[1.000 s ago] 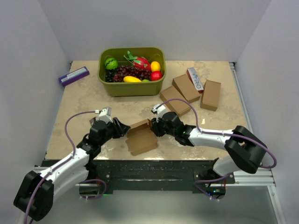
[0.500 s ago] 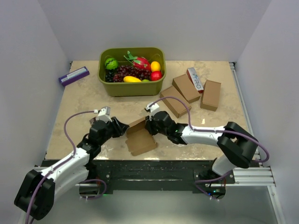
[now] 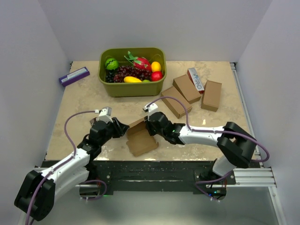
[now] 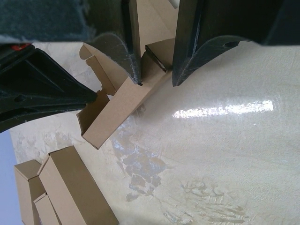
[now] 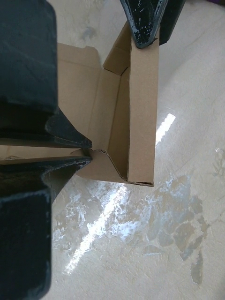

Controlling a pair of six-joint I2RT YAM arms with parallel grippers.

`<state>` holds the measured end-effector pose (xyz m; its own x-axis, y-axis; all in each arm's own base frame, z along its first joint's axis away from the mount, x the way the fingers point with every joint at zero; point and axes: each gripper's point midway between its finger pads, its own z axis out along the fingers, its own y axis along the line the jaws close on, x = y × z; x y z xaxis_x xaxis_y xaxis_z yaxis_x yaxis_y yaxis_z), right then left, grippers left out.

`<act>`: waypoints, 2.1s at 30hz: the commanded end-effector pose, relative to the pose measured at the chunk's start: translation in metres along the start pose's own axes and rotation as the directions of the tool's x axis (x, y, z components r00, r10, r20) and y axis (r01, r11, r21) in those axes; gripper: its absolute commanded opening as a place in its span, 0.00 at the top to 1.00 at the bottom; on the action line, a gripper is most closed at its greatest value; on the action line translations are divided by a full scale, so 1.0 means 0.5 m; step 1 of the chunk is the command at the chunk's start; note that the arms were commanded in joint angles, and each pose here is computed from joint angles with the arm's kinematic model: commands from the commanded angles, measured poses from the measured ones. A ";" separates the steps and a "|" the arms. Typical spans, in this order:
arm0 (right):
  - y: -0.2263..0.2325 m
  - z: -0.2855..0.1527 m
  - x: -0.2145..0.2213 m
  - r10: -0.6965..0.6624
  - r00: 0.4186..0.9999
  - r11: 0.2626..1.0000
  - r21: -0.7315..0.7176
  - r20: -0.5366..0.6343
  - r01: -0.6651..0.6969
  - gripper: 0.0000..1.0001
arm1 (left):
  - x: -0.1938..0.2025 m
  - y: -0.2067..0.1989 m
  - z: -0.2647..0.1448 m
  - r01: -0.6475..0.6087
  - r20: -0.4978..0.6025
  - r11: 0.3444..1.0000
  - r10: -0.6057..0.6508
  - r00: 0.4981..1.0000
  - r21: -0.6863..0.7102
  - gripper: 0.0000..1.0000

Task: Fold the paper box

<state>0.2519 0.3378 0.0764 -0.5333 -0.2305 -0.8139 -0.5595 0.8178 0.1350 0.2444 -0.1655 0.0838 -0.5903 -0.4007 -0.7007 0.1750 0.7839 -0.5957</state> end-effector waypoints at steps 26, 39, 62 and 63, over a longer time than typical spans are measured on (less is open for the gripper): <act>-0.052 0.008 0.004 0.115 0.991 0.993 0.016 -0.067 -0.114 0.90 | 0.026 -0.009 0.011 -0.223 -0.101 0.973 0.229 0.968 0.063 0.71; 0.001 0.017 0.030 0.113 0.989 0.991 -0.058 -0.098 -0.119 0.91 | 0.012 -0.032 0.020 -0.246 -0.083 0.966 0.252 0.964 0.076 0.71; -0.127 -0.096 -0.114 0.048 0.975 0.996 -0.086 0.218 -0.030 0.29 | 0.006 -0.026 0.026 -0.299 -0.110 0.953 0.303 0.947 0.053 0.72; -0.120 -0.082 -0.102 0.030 0.979 0.994 -0.106 0.203 -0.009 0.28 | 0.006 -0.025 0.026 -0.299 -0.112 0.953 0.303 0.946 0.052 0.72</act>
<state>0.2850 0.2547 0.1345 -0.5144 -0.0189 -0.8573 -0.4659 0.8455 0.2609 0.2530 -0.1853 0.0924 -0.5752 -0.1437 -0.8053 0.3770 0.8271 -0.4168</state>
